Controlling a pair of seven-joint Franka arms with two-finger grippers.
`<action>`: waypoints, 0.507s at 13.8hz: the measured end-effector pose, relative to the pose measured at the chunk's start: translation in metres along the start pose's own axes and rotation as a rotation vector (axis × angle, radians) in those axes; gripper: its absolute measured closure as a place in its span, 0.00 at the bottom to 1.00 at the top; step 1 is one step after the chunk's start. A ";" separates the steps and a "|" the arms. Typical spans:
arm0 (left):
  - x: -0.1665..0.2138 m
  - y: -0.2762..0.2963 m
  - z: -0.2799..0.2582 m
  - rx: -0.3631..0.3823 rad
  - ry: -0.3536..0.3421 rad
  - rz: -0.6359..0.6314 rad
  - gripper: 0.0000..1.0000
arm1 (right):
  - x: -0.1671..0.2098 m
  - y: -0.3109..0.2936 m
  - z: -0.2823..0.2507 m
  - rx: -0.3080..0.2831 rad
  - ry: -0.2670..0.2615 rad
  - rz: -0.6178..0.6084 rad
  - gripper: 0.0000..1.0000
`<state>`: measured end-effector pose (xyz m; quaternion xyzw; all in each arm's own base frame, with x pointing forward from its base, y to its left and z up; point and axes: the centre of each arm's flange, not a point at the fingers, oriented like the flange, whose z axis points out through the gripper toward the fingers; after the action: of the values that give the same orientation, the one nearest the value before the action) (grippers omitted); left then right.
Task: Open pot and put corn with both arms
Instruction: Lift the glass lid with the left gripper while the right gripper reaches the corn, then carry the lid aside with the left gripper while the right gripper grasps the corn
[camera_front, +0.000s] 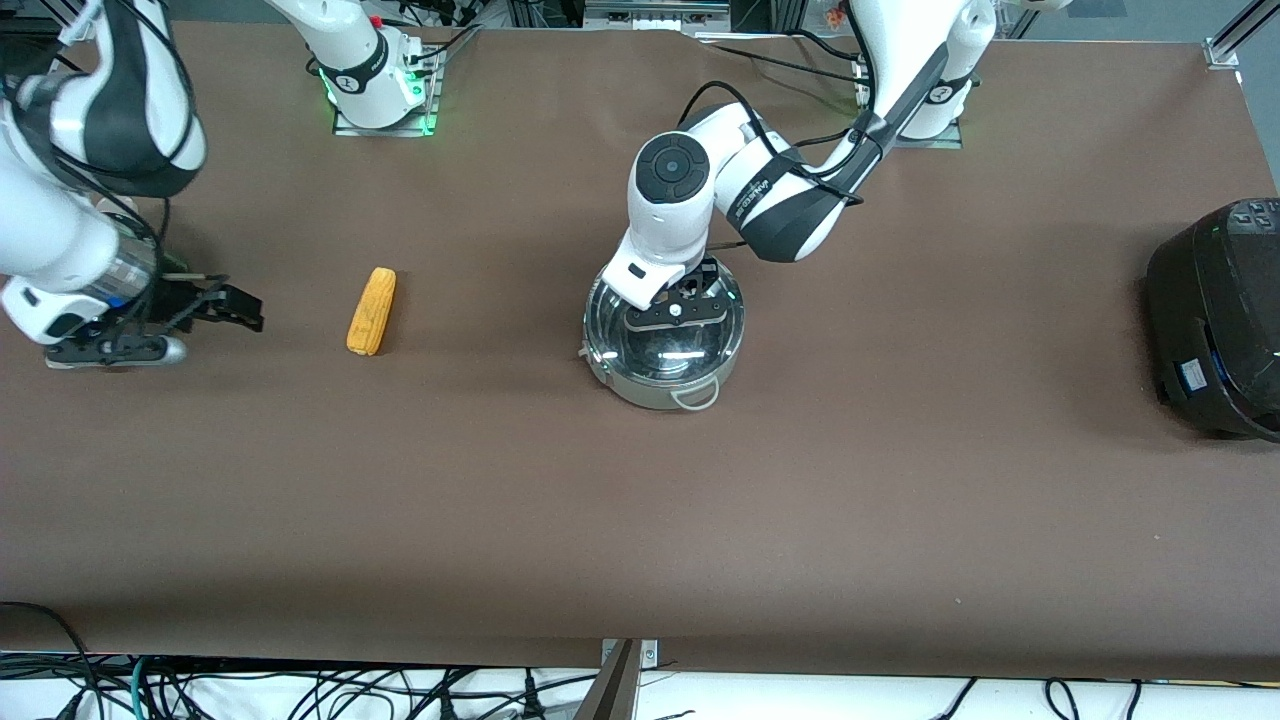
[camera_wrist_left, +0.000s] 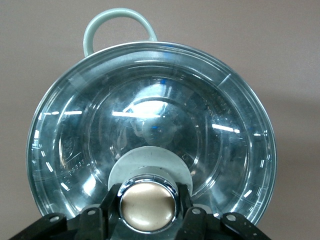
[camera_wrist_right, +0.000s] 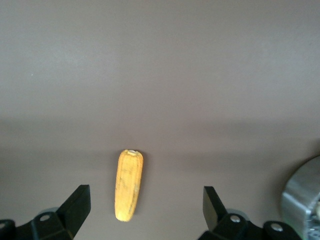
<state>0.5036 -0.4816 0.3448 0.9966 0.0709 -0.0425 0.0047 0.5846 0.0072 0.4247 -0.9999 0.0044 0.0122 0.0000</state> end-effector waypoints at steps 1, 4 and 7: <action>0.000 0.000 -0.002 0.004 -0.002 0.000 0.50 | -0.003 -0.007 0.013 0.002 0.008 0.021 0.00; -0.001 -0.005 -0.026 0.013 0.009 -0.004 0.50 | -0.021 -0.033 0.069 0.013 0.062 0.069 0.00; -0.008 -0.019 -0.070 0.051 0.019 -0.015 0.50 | -0.047 -0.051 0.115 0.021 0.074 0.093 0.00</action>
<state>0.4994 -0.4628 0.4152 0.9962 0.0773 -0.0348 -0.0216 0.5354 0.0588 0.3112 -0.9984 0.0508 -0.0247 0.0096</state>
